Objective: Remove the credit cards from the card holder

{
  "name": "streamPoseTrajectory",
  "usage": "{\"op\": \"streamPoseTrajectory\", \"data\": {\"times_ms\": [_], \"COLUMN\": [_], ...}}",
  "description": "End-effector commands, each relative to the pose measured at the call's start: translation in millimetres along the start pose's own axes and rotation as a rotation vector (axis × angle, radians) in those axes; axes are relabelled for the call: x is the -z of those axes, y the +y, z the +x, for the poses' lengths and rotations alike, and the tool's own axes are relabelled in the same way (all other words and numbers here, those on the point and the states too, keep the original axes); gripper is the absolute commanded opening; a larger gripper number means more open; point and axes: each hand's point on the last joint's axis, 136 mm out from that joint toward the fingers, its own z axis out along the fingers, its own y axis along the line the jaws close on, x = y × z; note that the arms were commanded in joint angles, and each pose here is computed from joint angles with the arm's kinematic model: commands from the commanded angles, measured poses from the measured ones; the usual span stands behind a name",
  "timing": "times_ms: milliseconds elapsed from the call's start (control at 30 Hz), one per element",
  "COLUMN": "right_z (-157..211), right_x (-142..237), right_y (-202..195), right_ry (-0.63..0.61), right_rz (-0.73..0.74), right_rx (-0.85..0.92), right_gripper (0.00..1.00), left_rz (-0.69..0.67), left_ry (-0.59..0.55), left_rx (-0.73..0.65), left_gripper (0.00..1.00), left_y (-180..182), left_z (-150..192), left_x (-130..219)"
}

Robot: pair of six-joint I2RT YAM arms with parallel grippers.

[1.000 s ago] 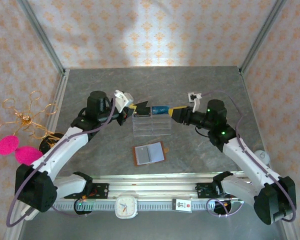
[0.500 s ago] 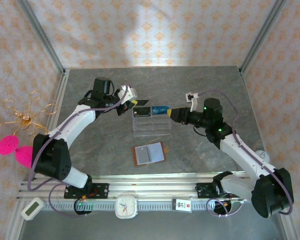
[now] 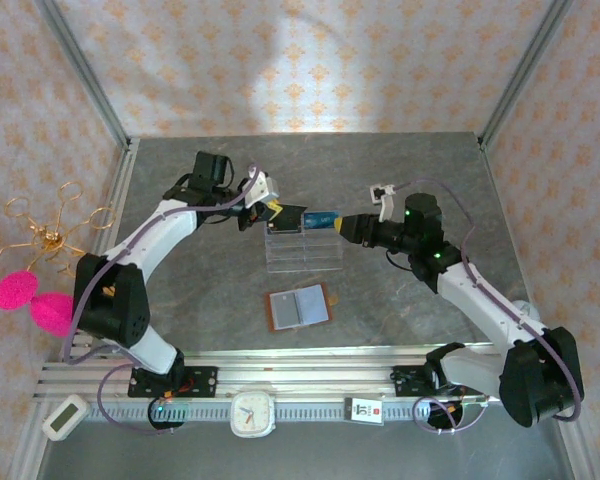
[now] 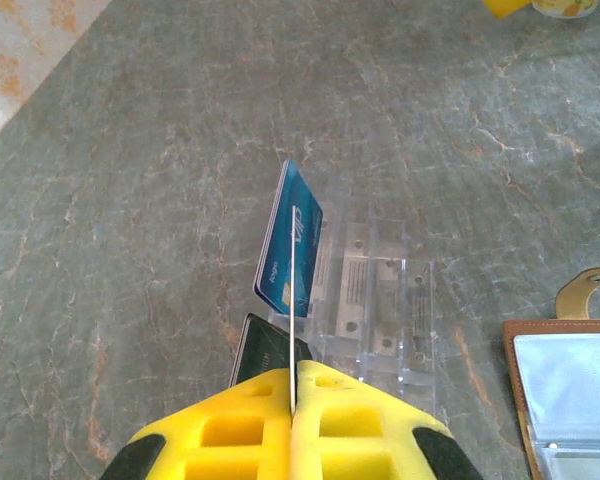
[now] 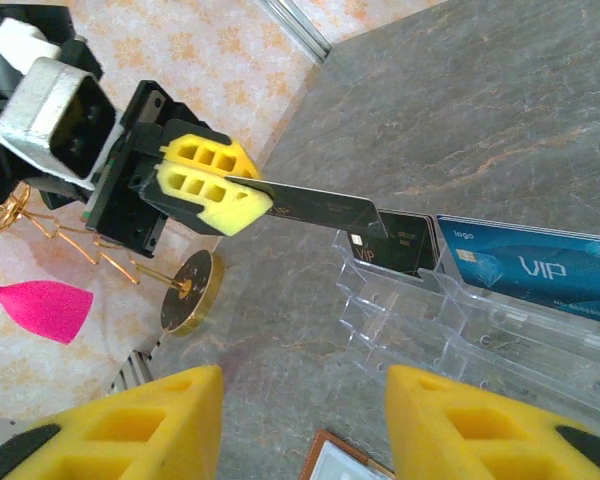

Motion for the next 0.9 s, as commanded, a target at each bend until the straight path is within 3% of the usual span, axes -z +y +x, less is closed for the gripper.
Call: {"op": "streamPoseTrajectory", "data": {"times_ms": [0, 367, 867], "right_z": [-15.9, -16.9, -14.8], "right_x": [3.3, 2.9, 1.7], "right_y": [7.8, 5.2, 3.5], "right_ry": [-0.031, -0.028, -0.019], "right_rz": [-0.009, -0.004, -0.006], "right_rx": [0.045, 0.043, 0.039], "right_gripper": [0.46, 0.46, 0.46], "left_rz": [0.031, 0.057, 0.095], "left_ry": [-0.006, 0.076, 0.097], "left_rx": [-0.035, -0.022, 0.007], "left_gripper": [0.0, 0.0, 0.0], "left_y": [1.4, 13.7, 9.5], "left_z": [-4.7, 10.7, 22.9], "left_x": [-2.7, -13.8, -28.3]}}
